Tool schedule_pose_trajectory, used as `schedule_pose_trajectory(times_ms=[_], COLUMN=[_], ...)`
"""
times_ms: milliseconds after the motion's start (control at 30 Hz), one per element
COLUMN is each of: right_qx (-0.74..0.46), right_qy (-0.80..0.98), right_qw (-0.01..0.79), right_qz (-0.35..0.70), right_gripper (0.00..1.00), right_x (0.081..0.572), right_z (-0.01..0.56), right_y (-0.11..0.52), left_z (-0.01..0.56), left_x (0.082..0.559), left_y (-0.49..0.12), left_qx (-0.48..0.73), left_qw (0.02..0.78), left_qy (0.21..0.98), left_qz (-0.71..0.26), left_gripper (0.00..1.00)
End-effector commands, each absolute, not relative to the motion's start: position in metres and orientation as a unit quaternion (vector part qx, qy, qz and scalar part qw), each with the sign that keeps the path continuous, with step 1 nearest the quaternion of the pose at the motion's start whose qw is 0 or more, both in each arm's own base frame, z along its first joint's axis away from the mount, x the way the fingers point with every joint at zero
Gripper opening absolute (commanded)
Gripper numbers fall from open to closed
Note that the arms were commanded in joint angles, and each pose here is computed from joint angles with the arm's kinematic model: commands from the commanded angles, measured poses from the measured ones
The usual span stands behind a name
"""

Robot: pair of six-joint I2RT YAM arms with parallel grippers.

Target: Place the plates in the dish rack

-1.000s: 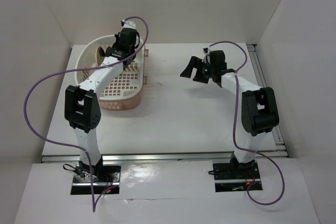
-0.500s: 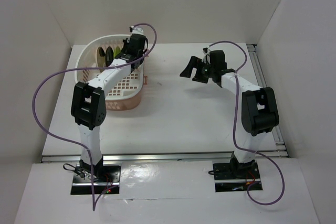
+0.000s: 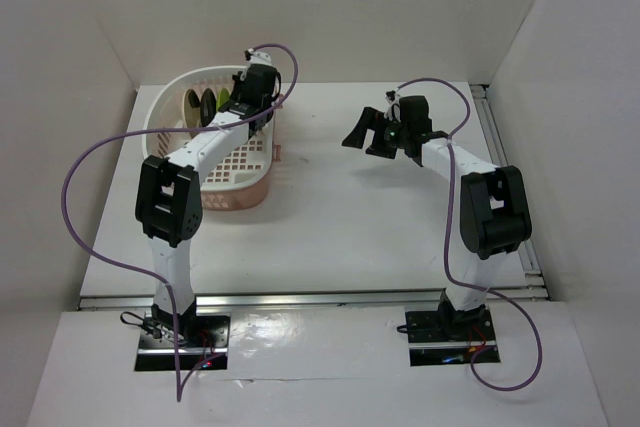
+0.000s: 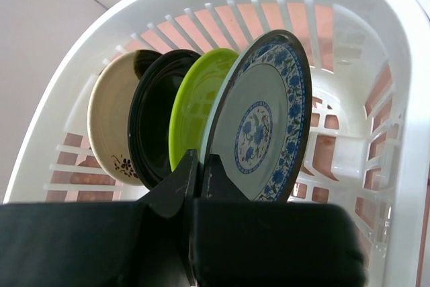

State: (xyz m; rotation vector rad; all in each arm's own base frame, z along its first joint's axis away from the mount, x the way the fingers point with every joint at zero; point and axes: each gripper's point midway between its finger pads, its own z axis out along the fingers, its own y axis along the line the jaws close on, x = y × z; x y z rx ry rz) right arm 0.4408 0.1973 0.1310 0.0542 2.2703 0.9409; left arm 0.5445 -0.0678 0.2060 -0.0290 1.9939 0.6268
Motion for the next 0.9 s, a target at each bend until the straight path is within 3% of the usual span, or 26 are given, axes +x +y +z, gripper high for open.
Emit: schedule_pose_trajectory(times_ms=[0,667,833,867], right_qx=[0.004,0.006,0.006,0.006], right_qy=[0.854,0.854,0.854,0.854], right_qw=[0.36,0.356,0.356,0.356], right_qz=[0.375,0.38,0.38,0.38], right_gripper=[1.0,1.0,1.0,1.0], right_x=[0.45,0.449,0.449,0.449], right_z=[0.146,0.146,0.146,0.146], right_y=[0.204,0.205,0.205,0.205], left_z=[0.223,0.182,0.18,0.175], left_x=[0.55,0.556,0.556,0.557], left_y=[-0.062,-0.068,-0.073,-0.073], left_qx=[-0.032,-0.03,-0.028,-0.027], left_qw=[0.526,0.497,0.496,0.493], left_qy=[0.805,0.826,0.831,0.833], left_qz=[0.273,0.264,0.249,0.251], left_gripper=[0.0,0.0,0.23,0.23])
